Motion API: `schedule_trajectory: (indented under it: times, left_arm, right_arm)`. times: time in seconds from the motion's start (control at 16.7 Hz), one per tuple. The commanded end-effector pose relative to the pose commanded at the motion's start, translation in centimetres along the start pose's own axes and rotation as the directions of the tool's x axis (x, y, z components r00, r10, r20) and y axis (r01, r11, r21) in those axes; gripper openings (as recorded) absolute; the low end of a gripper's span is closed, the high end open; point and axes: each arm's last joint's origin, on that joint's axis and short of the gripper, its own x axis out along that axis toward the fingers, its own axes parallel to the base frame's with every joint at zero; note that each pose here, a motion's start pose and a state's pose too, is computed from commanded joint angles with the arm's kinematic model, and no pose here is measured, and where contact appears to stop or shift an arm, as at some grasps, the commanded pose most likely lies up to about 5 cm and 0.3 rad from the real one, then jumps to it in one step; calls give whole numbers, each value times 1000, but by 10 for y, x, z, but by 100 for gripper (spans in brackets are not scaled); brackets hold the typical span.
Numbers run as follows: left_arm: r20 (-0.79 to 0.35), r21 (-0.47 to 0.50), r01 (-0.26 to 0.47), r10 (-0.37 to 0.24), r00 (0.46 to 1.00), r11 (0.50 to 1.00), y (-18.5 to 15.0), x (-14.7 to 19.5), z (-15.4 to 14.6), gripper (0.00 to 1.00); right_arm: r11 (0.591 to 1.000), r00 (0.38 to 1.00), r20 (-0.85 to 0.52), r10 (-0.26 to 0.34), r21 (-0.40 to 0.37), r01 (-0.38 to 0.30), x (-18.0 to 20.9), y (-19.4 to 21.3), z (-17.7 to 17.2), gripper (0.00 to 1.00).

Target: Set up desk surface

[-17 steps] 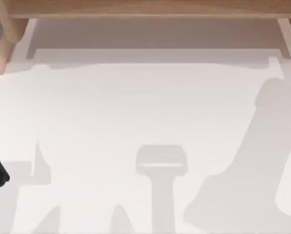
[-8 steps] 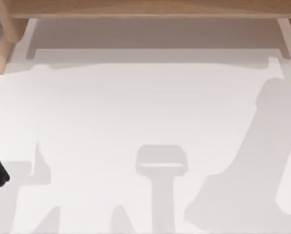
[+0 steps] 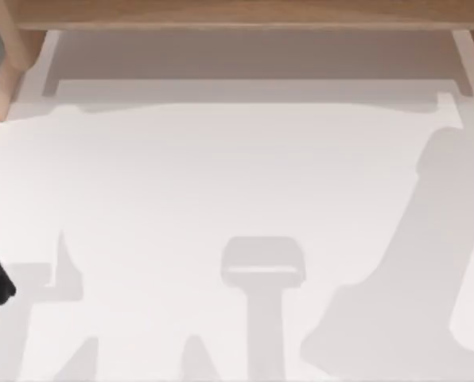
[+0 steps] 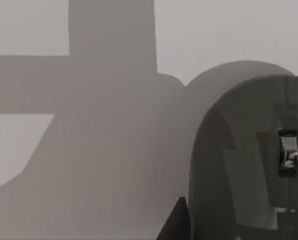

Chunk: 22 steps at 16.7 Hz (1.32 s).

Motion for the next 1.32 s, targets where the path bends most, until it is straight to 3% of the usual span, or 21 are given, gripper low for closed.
schedule_trajectory:
  times: [0.66, 0.96, 1.32]
  left_arm:
    - [0, 0, 0, 0, 1000, 1000, 0, 0, 0, 100]
    - [0, 0, 0, 0, 1000, 1000, 0, 0, 0, 100]
    - [0, 0, 0, 0, 1000, 1000, 0, 0, 0, 100]
  right_arm:
    - [1000, 1000, 11, -5, -4, 5, -6, 1, 1, 0]
    - [996, 994, 95, -56, -57, 62, -60, 2, -7, 0]
    - [976, 948, 256, -189, -61, 211, -147, -11, -50, 0]
